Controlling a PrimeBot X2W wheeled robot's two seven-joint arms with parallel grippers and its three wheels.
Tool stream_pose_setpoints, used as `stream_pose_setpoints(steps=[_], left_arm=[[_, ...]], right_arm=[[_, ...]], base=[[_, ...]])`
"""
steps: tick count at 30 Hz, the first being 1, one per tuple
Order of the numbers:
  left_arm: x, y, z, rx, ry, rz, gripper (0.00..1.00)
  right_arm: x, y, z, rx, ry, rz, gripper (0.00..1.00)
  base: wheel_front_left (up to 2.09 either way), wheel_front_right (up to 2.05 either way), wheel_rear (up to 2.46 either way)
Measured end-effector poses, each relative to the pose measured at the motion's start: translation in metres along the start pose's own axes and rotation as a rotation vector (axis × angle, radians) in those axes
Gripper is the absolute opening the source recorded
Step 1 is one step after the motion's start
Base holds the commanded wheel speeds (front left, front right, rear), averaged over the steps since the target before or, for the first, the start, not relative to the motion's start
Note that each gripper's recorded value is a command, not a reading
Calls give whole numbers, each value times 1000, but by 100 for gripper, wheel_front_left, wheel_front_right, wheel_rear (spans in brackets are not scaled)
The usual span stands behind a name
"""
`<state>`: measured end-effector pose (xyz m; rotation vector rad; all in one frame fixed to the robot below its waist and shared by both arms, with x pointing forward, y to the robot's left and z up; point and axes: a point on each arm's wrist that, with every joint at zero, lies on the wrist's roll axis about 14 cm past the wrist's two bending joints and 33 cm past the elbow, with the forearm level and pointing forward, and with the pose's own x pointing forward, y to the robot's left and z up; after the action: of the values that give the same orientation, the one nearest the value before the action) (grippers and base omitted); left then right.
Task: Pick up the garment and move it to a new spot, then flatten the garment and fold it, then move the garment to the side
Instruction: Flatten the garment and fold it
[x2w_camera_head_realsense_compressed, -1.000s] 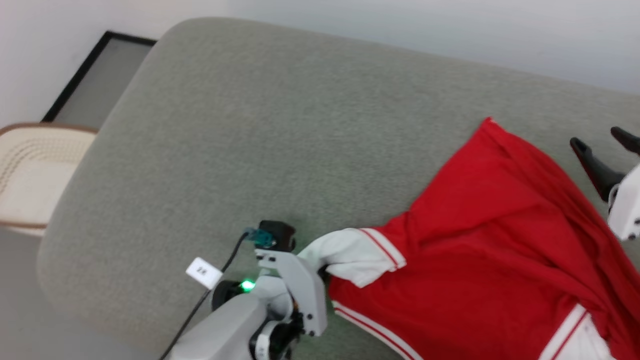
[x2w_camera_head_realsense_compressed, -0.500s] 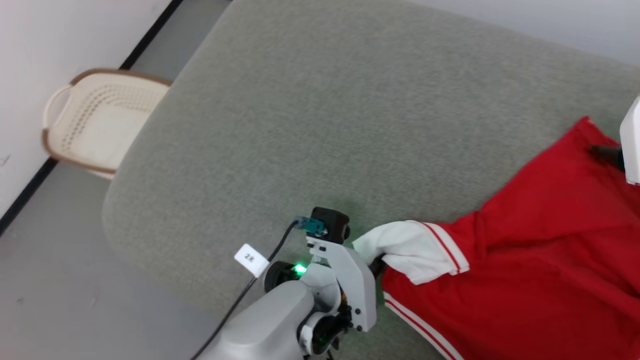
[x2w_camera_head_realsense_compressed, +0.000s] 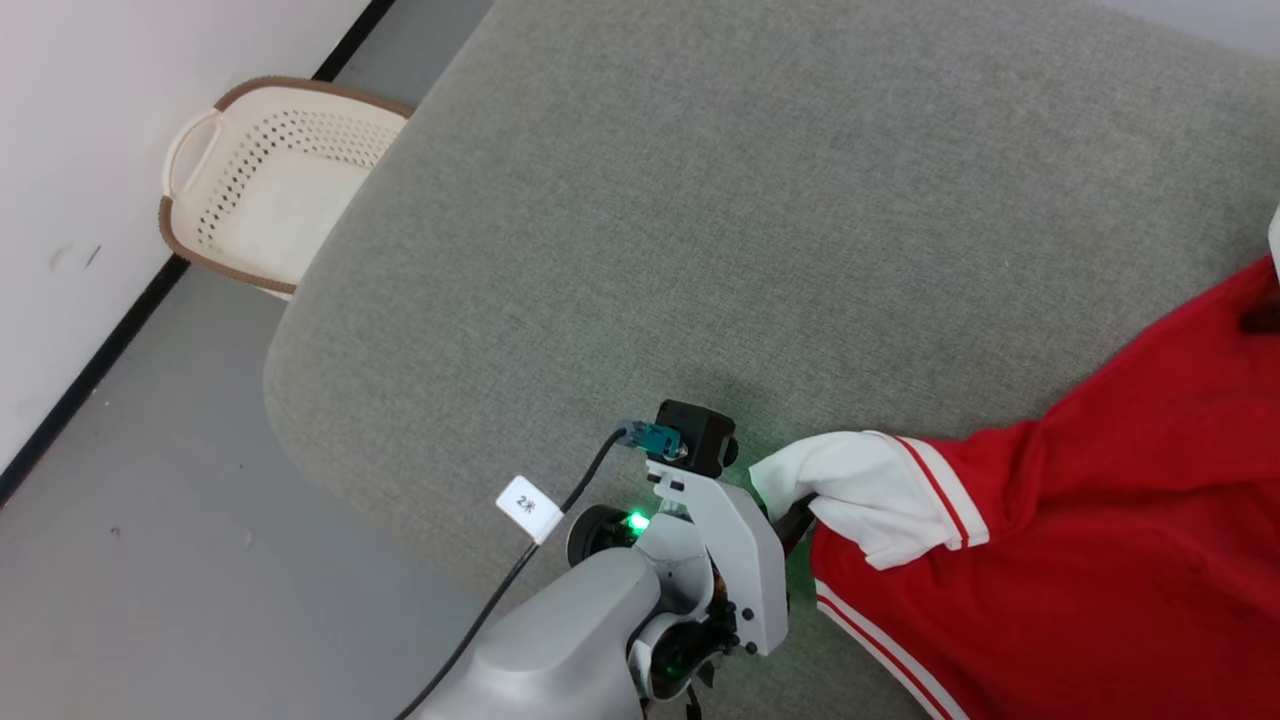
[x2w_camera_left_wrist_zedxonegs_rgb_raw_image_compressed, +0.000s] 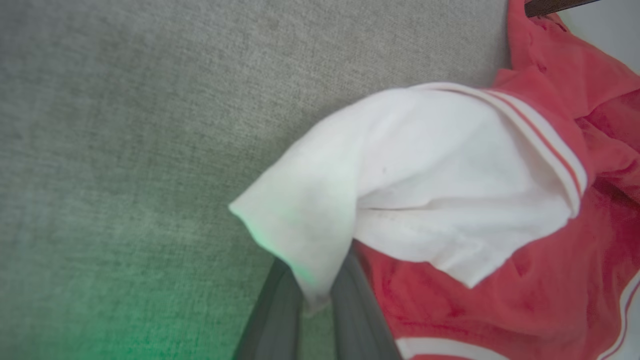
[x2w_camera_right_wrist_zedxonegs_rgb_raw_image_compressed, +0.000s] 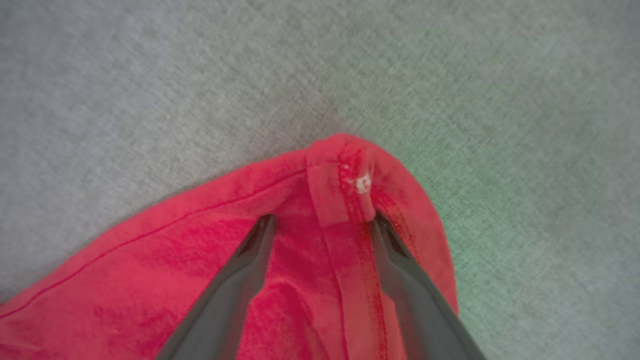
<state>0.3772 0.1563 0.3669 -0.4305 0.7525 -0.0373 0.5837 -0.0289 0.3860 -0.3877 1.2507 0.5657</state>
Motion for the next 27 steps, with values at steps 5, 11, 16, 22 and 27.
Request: stream_pose_setpoints(steps=[5,11,16,22,27], left_arm=[[0,1,0,-5,1,1,0],[1,2,3,9,7,-2,0],[3,5,22,39,-2,1,0],[-11,35,94,142,-78,77,0],[-31,38,164,242,-145,109,0]], right_arm=[[0,-4,0,18,22,-13,0],[-13,-5,4,31,-18,-26,0],[-32,7,25,67,-177,26,0],[-78,17,56,115,-424,71,0],[-129,7,72,160,-626,49,0]], base=[[0,0,0],[0,0,0],[0,0,0],[0,0,0],[0,0,0]])
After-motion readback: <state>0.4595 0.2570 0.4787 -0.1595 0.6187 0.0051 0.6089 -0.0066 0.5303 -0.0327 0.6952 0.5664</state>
